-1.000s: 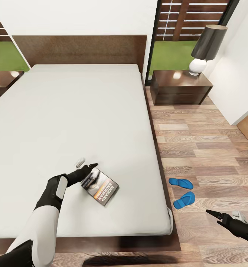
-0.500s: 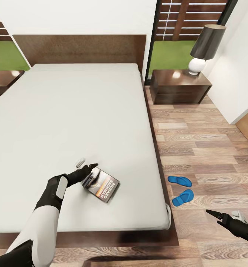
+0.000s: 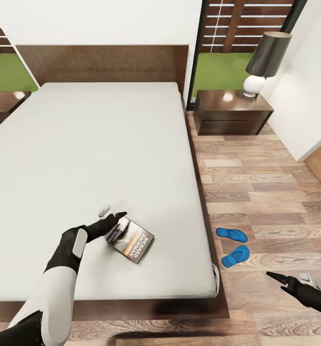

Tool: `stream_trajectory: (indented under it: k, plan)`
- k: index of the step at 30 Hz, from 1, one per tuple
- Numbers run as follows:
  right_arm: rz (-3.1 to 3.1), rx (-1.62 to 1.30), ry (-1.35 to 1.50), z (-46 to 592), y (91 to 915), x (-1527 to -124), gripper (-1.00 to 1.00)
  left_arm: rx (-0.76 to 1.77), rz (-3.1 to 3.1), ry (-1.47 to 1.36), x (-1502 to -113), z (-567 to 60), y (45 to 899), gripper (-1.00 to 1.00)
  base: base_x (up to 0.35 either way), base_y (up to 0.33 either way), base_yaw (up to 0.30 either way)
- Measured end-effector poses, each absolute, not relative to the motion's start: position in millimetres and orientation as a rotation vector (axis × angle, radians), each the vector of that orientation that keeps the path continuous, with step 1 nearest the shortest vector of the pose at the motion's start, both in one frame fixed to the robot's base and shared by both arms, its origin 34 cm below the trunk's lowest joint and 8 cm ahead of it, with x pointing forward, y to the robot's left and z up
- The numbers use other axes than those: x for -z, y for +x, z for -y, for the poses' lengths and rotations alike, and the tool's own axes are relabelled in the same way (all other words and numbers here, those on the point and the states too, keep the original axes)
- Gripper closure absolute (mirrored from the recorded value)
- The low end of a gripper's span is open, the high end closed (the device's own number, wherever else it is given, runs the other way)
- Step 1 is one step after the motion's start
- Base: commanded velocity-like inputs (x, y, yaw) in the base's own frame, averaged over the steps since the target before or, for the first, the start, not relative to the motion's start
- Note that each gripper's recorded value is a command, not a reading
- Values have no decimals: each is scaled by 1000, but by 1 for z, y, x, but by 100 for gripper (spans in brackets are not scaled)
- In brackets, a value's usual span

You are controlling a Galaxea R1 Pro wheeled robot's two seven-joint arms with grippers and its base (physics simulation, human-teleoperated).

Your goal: In the bedroom, move the book from the bed onto either nightstand, and place the two sandals side by side next to the bed.

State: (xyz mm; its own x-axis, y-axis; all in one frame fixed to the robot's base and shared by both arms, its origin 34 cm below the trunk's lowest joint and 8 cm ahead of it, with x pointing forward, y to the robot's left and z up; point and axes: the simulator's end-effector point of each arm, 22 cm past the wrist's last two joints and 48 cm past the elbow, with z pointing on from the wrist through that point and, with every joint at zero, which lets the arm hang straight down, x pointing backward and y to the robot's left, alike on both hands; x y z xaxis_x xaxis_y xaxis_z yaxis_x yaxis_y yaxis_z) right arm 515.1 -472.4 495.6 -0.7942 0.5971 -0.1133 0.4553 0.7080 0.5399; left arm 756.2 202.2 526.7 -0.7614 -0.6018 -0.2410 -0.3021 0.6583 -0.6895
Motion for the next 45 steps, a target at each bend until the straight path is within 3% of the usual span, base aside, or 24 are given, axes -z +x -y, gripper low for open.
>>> stream_trajectory:
  k: [45]
  plan:
    - [-2637, -725, 832, 472, 515, -496, -100, 899, -2429, -698, -526, -196, 755, -100, -5, -32, 0]
